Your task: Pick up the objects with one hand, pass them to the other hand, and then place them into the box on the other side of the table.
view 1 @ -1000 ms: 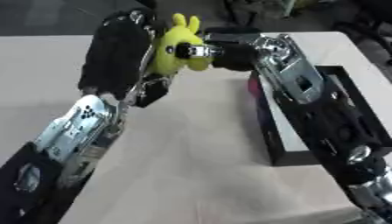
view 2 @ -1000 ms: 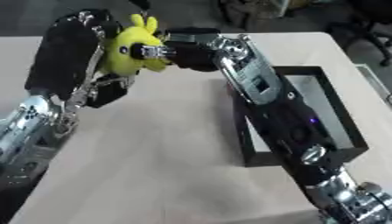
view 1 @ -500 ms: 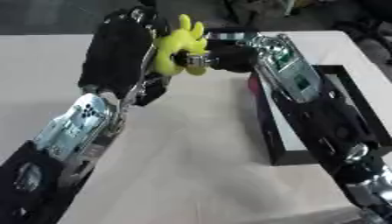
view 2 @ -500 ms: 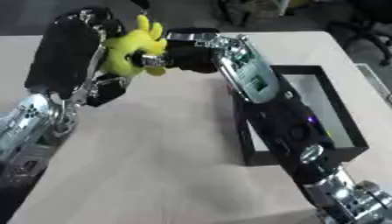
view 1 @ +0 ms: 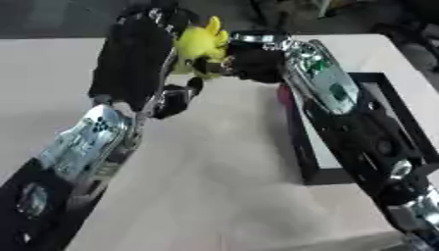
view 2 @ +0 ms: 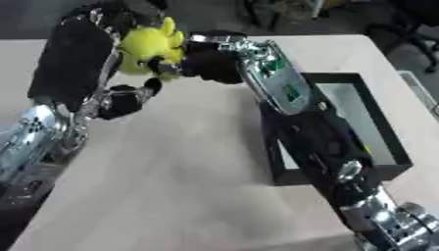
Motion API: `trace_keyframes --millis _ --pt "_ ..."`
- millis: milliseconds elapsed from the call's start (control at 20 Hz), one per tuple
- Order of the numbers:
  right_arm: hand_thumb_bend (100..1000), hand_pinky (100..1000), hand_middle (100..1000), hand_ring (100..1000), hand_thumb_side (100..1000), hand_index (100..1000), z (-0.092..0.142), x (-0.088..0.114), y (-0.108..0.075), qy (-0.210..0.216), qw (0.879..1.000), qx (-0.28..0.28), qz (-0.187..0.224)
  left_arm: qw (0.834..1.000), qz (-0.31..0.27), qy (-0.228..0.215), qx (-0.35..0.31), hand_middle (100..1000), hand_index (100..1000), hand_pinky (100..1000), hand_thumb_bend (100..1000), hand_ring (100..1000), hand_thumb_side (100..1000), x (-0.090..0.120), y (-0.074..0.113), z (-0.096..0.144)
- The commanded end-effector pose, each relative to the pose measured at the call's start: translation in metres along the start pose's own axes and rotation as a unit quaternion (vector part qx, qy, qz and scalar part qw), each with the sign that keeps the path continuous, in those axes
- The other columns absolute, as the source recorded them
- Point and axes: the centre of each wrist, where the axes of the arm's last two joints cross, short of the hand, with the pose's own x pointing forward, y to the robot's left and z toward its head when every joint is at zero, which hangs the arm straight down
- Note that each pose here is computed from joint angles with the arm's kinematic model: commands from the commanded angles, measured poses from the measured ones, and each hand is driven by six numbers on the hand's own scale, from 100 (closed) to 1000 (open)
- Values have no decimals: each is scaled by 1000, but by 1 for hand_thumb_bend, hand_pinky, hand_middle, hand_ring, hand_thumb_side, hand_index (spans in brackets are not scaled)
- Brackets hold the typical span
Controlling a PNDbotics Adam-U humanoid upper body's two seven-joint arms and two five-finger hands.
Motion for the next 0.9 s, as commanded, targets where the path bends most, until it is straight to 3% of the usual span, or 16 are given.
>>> trace_keyframes --millis 50,200,750,900 --pt "100 1000 1000 1000 382 765 4 9 -4 -6 1000 -5 -5 1000 -8 4 19 675 854 776 855 734 100 -1 10 -3" --pt "100 1000 1000 1000 344 736 5 10 -4 -5 1000 -8 -15 1000 -10 17 15 693 873 783 867 747 173 -7 11 -1" --pt "100 1000 1000 1000 272 699 10 12 -5 -11 999 -23 -37 999 -10 37 18 702 882 791 872 753 263 -19 16 4" --pt "100 1000 1000 1000 260 700 12 12 -6 -17 998 -31 -45 999 -11 39 21 706 887 793 894 757 325 -24 21 6"
